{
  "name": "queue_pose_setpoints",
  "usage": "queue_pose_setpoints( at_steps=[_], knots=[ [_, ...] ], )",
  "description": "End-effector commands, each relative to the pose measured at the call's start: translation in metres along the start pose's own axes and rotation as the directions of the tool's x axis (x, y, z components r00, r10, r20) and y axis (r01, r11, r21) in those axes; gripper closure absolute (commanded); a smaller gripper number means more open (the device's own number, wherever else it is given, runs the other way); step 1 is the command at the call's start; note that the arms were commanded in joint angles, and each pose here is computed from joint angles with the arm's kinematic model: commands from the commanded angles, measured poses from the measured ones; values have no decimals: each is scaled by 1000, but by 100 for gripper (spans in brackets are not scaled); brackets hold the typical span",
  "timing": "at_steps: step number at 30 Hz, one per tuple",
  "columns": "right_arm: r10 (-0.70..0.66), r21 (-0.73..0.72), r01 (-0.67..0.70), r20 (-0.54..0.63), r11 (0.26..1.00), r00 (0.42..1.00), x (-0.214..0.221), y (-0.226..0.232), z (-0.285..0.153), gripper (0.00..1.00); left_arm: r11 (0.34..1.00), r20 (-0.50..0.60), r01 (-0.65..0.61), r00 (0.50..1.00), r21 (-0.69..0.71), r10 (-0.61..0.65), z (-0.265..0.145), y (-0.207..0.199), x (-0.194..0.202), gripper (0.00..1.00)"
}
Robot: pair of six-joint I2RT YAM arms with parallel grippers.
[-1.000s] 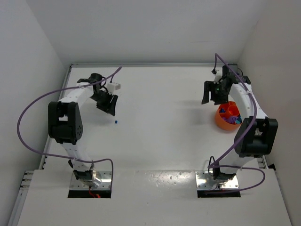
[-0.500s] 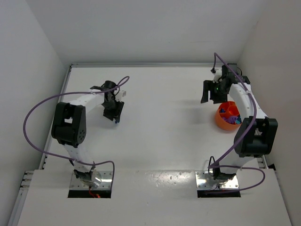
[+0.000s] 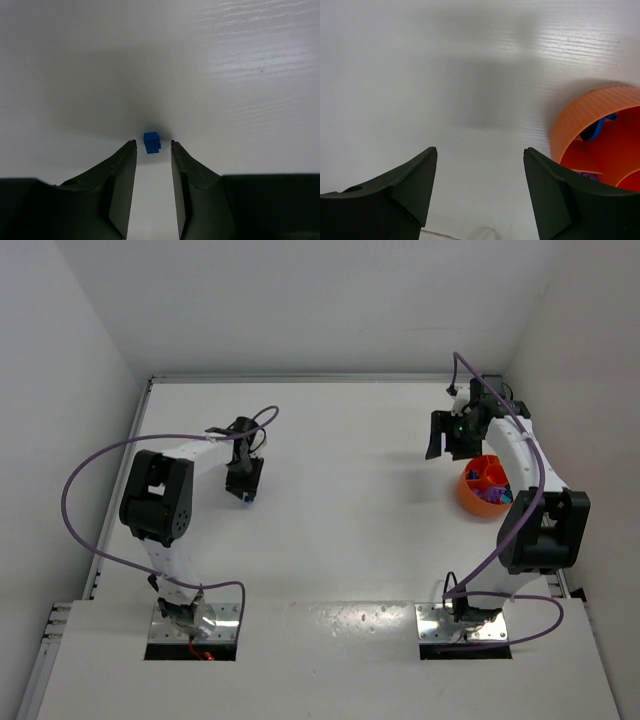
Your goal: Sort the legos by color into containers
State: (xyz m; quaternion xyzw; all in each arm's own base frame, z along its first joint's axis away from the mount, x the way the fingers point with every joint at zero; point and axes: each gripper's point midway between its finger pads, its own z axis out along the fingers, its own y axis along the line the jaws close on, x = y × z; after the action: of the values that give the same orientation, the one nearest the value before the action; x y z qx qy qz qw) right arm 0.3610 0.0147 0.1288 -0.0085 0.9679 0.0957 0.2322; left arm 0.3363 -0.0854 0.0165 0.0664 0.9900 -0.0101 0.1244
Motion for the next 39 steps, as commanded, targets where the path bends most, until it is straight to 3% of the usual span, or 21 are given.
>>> queue_pose_setpoints(
  at_steps=[1,6,14,18,20,21,22,24,25,27,28,31,32,34,39],
  knots=[
    [-23,-9,24,49,1000,999,-13,4,-6,30,1000,-3,12,1000,-13,-12,5,-2,3,61],
    [-25,-17,26,59,1000,998,-16,6,-6,30,1000,-36,11,999,-7,-11,14,-3,10,65],
    [-23,-32,24,49,999,999,-12,8,-4,30,1000,-53,11,999,3,-11,21,-6,9,82],
    [-86,-138,93,58,986,995,-8,28,-4,30,994,-9,-24,1000,110,25,10,-20,-3,98],
    [-143,-197,151,54,969,988,3,42,0,30,952,52,-36,998,303,21,-11,-45,-15,100],
    [-159,-254,177,89,951,983,4,52,-2,30,922,122,-73,992,380,28,-25,-56,-29,100],
    [-193,-286,218,111,933,975,6,61,-1,30,838,188,-126,982,531,29,-55,-80,-37,100],
    [-239,-385,296,188,874,953,6,90,-5,30,768,265,-185,964,613,21,-84,-94,-53,100],
    [-269,-410,343,229,845,936,5,99,-7,30,677,287,-233,957,699,33,-103,-111,-54,100],
    [-310,-457,437,329,774,892,1,120,-11,31,556,323,-287,946,780,35,-127,-125,-64,100],
    [-348,-457,502,383,734,856,0,133,-17,32,411,314,-297,949,862,27,-150,-134,-60,100],
    [-404,-451,632,504,630,763,-4,160,-25,32,195,230,-229,973,954,14,-170,-144,-62,100],
    [-410,-456,664,539,593,736,-2,169,-31,32,72,214,-215,977,974,22,-187,-147,-60,100],
    [-418,-428,725,612,539,671,-9,183,-39,34,-3,179,-179,983,984,37,-190,-151,-58,100],
    [-439,-341,812,708,474,553,-13,219,-43,35,-74,189,-183,979,980,80,-202,-165,-49,100]
  ],
)
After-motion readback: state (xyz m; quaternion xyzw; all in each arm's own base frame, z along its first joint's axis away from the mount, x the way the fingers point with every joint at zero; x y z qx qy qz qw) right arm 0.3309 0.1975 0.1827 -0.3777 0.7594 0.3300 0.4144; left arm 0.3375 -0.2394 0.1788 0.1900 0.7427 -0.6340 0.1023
